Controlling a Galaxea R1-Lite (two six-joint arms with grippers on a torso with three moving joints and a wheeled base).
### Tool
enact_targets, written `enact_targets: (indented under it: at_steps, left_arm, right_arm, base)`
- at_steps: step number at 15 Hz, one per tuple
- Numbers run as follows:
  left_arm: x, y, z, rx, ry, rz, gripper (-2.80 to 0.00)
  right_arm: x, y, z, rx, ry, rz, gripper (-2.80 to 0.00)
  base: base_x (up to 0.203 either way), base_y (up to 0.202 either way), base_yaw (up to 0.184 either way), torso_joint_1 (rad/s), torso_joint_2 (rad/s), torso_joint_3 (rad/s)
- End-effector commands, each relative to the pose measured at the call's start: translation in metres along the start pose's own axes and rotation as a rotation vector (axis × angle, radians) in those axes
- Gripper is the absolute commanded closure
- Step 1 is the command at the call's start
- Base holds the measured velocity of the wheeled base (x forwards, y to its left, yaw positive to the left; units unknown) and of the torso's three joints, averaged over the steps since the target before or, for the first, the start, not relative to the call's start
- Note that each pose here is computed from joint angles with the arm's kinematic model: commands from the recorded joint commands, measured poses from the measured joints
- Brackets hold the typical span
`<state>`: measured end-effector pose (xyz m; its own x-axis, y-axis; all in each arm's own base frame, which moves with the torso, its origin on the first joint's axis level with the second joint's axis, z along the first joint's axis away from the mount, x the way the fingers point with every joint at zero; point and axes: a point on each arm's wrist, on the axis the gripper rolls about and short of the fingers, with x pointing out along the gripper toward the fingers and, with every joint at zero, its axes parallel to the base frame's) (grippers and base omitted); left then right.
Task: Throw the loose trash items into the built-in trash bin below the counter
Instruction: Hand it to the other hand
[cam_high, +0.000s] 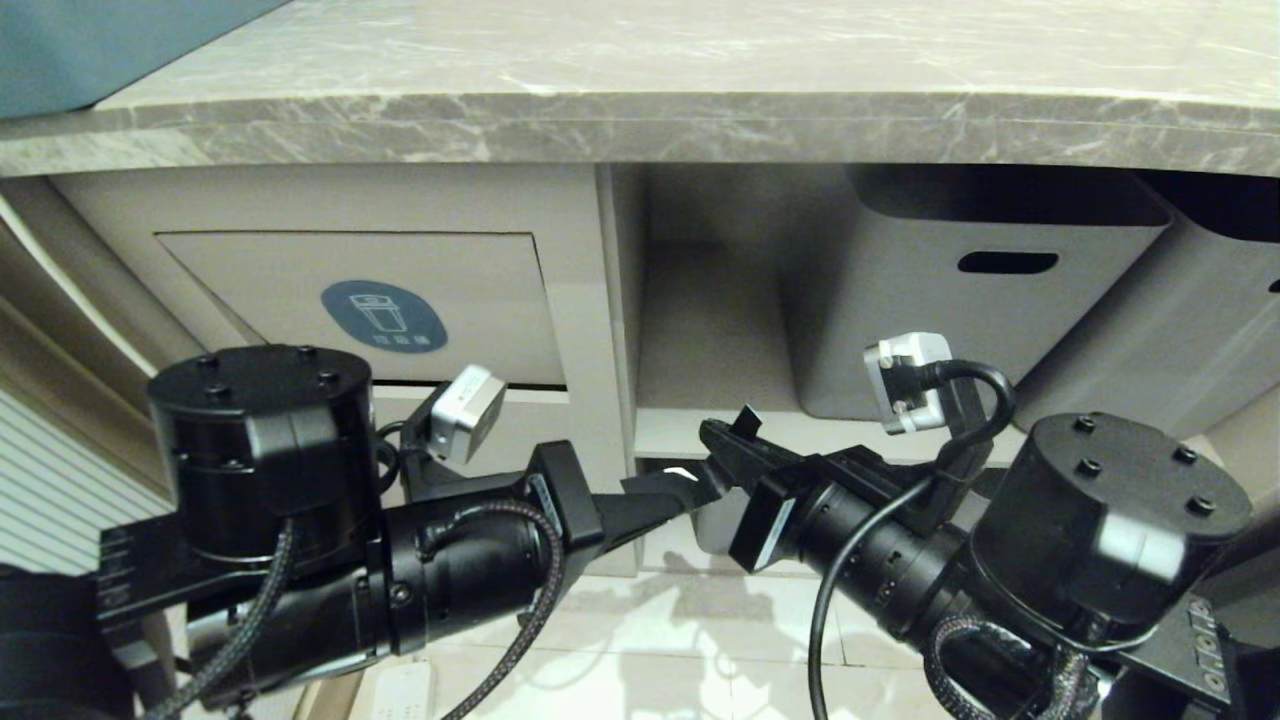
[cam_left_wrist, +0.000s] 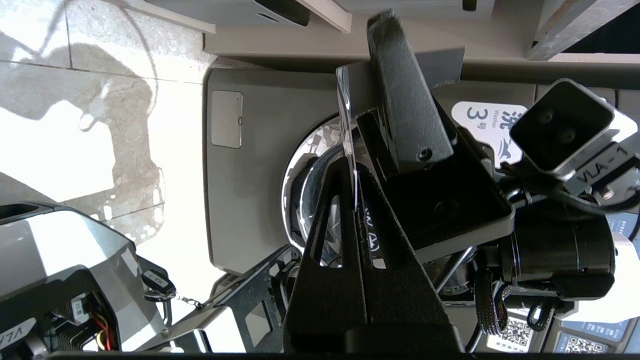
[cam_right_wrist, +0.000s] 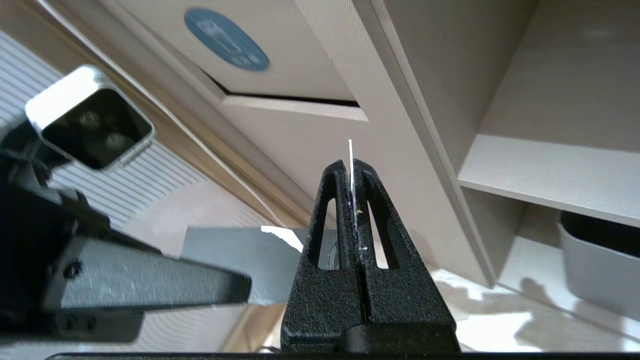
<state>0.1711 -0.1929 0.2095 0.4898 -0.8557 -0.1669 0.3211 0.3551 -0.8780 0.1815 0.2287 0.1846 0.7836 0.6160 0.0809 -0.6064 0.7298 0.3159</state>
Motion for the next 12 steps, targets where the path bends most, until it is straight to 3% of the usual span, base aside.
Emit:
enact_targets:
  at_steps: [1, 6, 9, 12]
  left_arm:
    - [0.001, 0.0, 0.0, -0.006, -0.001, 0.0, 0.0]
    - [-0.002, 0.001, 0.0, -0.007, -0.006, 0.004, 0.0]
    - [-0.001, 0.006, 0.002, -0.009, -0.047, 0.048, 0.0]
    - [-0.006, 0.012, -0.001, 0.008, -0.042, 0.068, 0.0]
  right_arm:
    - [-0.003, -0.001, -0.001, -0.007, 0.002, 0.003, -2.8]
    - [-0.013, 0.001, 0.001, 0.001, 0.002, 0.005, -2.8]
    - [-0.028, -0.006, 0.004, -0.001, 0.001, -0.025, -2.8]
    - [-0.045, -0.035, 0.022, -0.014, -0.061, -0.136, -2.8]
  base:
    - [0.0, 0.0, 0.0, 0.0, 0.0, 0.0]
    - [0.0, 0.0, 0.0, 0.0, 0.0, 0.0]
    - [0.0, 0.0, 0.0, 0.0, 0.0, 0.0]
    - [0.0, 0.0, 0.0, 0.0, 0.0, 0.0]
